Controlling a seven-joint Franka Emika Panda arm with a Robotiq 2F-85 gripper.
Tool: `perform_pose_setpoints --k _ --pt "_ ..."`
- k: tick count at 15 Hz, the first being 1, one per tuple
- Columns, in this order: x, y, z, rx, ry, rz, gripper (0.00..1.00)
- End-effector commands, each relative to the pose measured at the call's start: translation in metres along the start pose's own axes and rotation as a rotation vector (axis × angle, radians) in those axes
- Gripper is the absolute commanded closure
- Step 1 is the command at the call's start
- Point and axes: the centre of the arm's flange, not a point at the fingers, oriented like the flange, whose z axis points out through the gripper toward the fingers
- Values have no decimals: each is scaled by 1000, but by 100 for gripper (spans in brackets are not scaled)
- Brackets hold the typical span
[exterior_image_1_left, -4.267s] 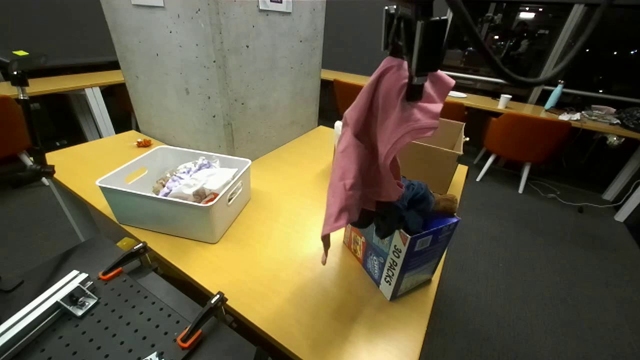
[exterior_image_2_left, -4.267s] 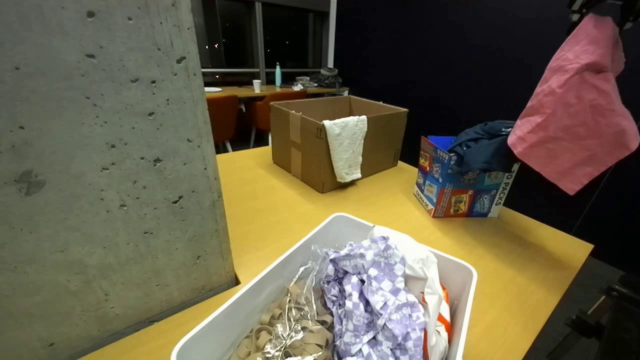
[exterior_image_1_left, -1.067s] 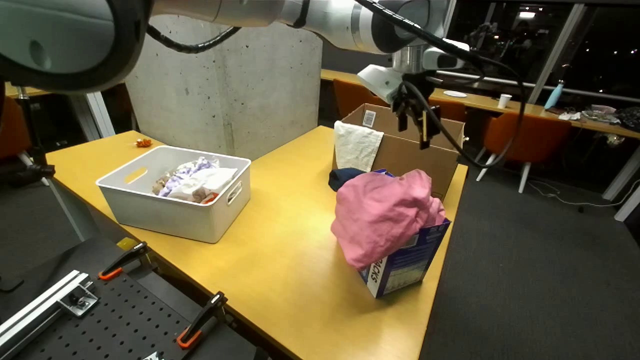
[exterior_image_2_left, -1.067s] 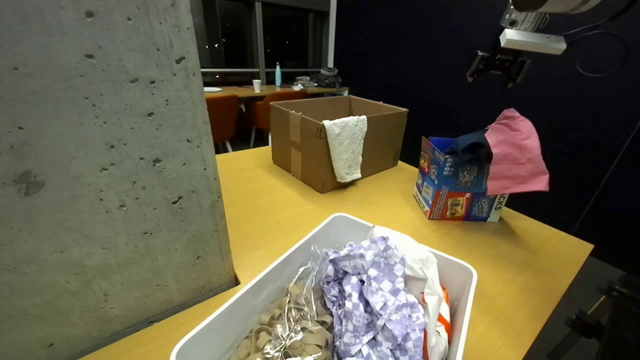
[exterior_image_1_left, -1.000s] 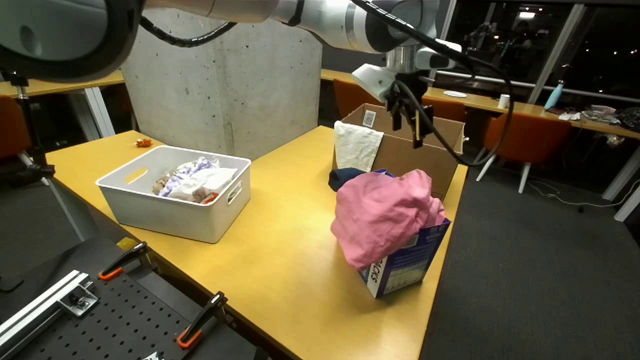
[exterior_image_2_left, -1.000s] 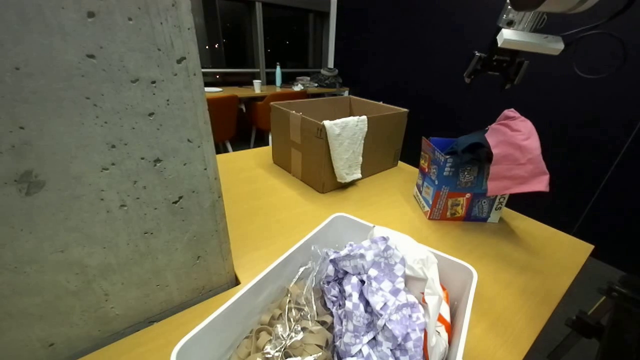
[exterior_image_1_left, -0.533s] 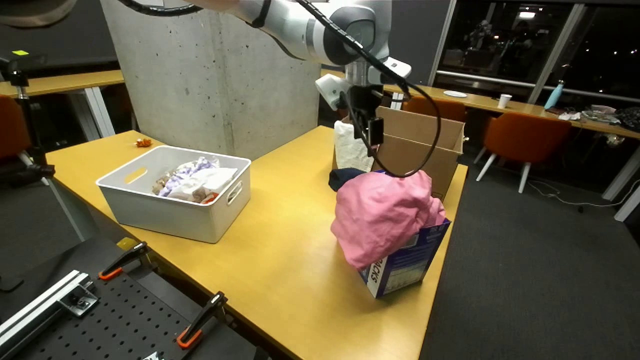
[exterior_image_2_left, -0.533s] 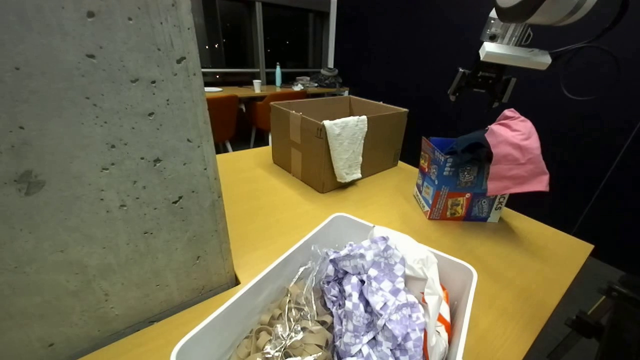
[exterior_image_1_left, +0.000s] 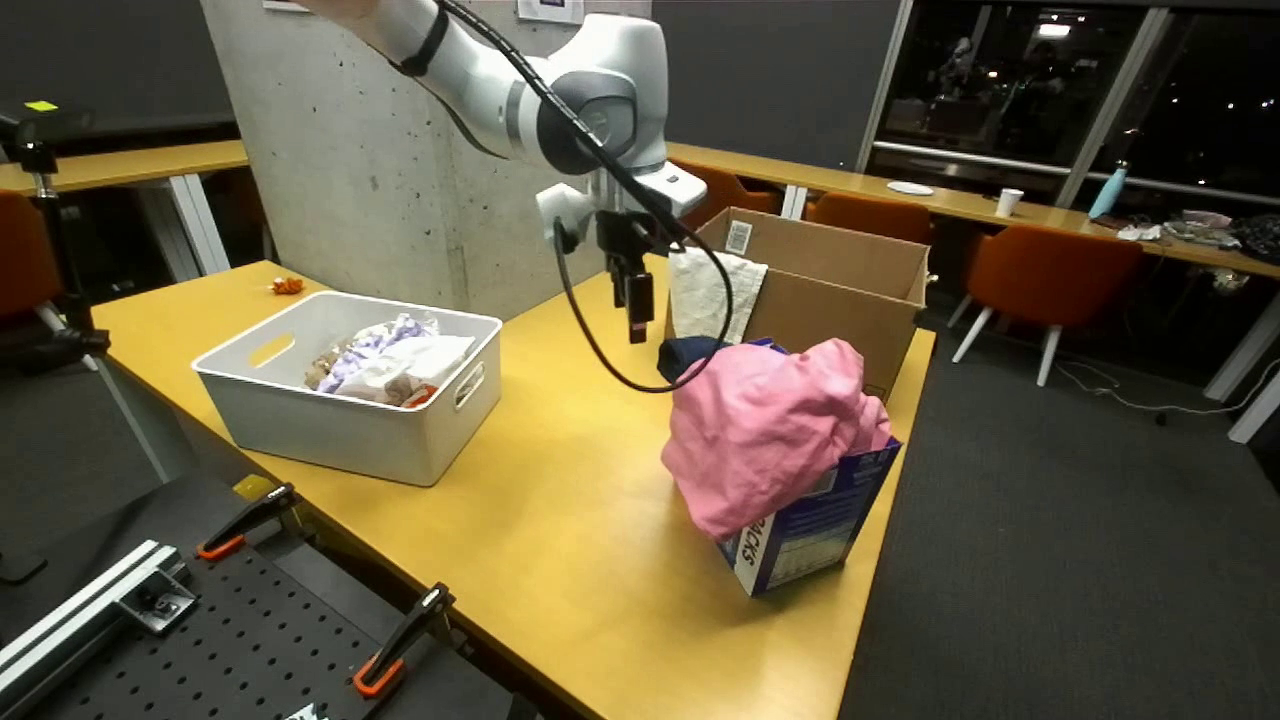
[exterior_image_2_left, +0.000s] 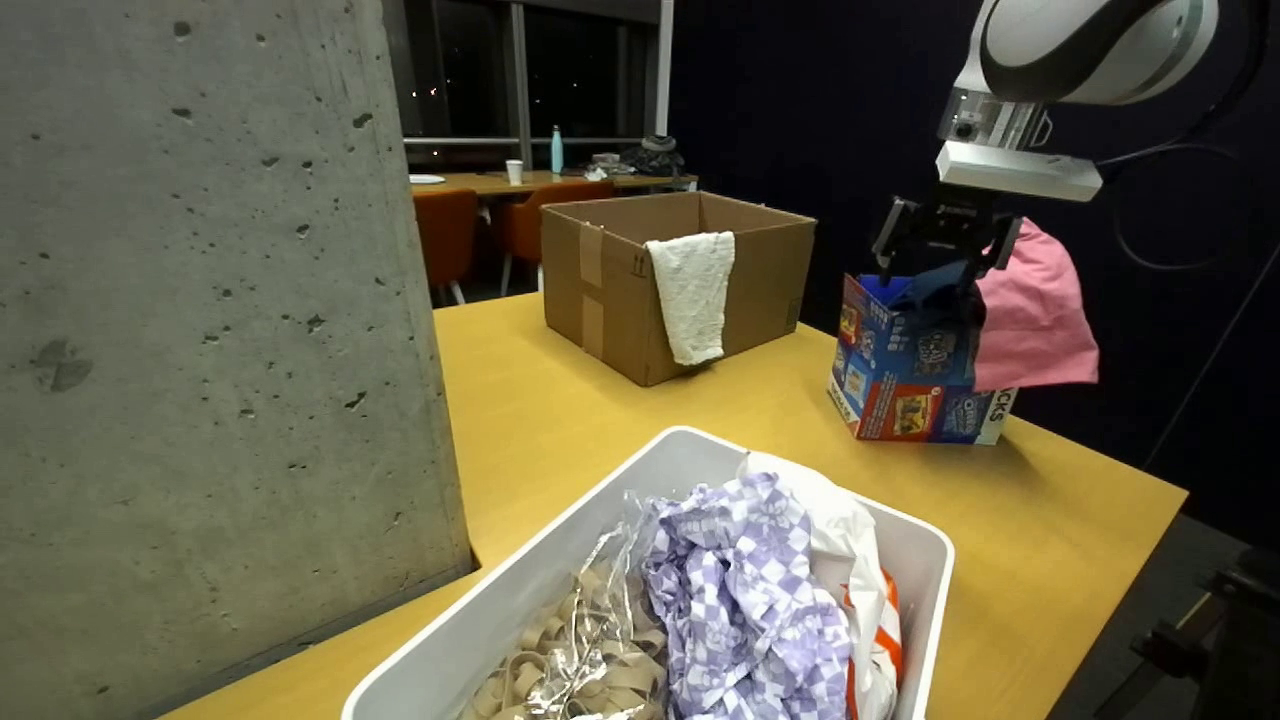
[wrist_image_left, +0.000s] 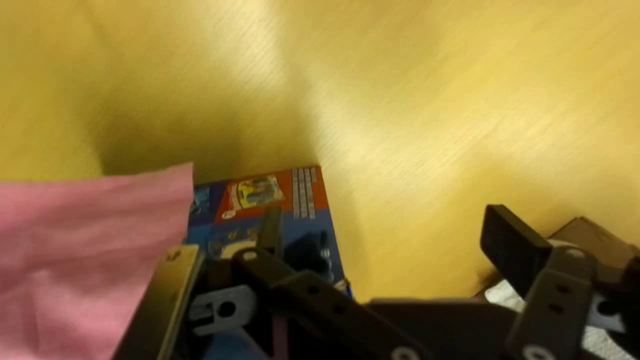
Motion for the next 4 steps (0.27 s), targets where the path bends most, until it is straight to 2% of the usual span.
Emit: perform_pose_setpoints --k 1,4 --pt "-90 13 -3 -15 2 14 0" --pt "-141 12 1 -31 -14 25 0"
